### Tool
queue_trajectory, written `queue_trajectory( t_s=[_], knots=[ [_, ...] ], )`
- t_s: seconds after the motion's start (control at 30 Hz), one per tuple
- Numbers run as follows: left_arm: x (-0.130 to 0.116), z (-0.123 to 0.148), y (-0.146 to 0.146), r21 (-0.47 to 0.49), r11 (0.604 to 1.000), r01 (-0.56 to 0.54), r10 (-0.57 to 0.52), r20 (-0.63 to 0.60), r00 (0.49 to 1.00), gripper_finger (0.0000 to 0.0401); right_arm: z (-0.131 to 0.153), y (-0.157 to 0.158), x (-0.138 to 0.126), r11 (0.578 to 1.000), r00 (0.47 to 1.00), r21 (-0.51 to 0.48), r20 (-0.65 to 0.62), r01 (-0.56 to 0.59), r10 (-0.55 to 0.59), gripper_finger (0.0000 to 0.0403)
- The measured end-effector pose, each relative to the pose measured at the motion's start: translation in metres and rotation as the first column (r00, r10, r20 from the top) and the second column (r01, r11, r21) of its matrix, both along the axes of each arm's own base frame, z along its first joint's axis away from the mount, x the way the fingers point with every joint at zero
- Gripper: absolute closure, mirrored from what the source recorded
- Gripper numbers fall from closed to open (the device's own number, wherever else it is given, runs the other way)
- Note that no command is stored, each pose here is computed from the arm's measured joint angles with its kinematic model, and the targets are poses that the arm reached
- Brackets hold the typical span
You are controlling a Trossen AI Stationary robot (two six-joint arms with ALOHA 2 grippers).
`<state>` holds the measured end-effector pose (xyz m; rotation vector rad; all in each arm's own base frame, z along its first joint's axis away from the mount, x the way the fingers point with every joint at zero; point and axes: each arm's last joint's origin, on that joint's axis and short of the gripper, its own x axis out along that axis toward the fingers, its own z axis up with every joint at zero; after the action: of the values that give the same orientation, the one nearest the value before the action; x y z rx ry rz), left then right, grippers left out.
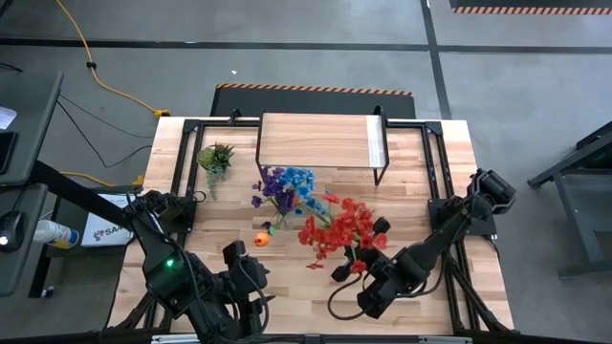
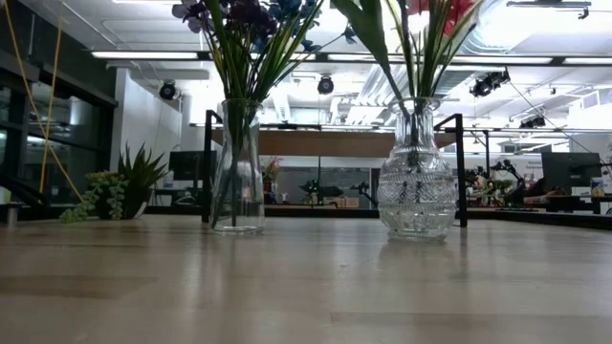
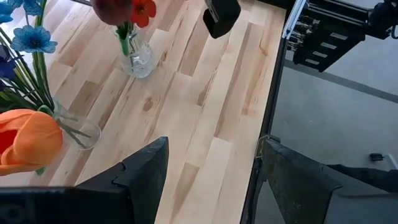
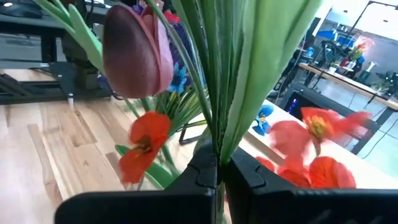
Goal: Pick and place flowers into a vace then onto a shelf
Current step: Put the red flower into the right transparent crystal vase
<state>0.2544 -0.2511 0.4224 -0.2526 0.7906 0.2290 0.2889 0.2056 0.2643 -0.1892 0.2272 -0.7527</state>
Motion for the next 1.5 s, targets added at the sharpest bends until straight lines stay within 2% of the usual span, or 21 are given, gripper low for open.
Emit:
queue_trajectory(
  t_s=[0.6, 0.97, 1.33, 1.5],
  knots=[
    [0.000, 0.000, 0.000, 0.009, 1.000, -0.004, 0.004, 0.002, 1.000, 0.0110, -0.002, -0.003, 0.000, 1.000, 1.000, -0.015, -0.029, 0.001, -0.001, 0.0403],
    [0.000, 0.000, 0.000, 0.009, 1.000, -0.004, 0.004, 0.003, 1.000, 0.0110, -0.022, -0.005, -0.003, 1.000, 1.000, 0.020, 0.008, 0.005, -0.005, 0.0403],
    [0.000, 0.000, 0.000, 0.008, 1.000, -0.004, 0.004, 0.003, 1.000, 0.0110, -0.023, -0.005, -0.003, 1.000, 1.000, 0.027, 0.002, 0.000, 0.000, 0.0402],
    [0.000, 0.000, 0.000, 0.008, 1.000, -0.004, 0.004, 0.003, 1.000, 0.0110, -0.025, -0.005, -0.003, 0.998, 1.000, 0.055, -0.010, -0.013, 0.013, 0.0389]
  ],
)
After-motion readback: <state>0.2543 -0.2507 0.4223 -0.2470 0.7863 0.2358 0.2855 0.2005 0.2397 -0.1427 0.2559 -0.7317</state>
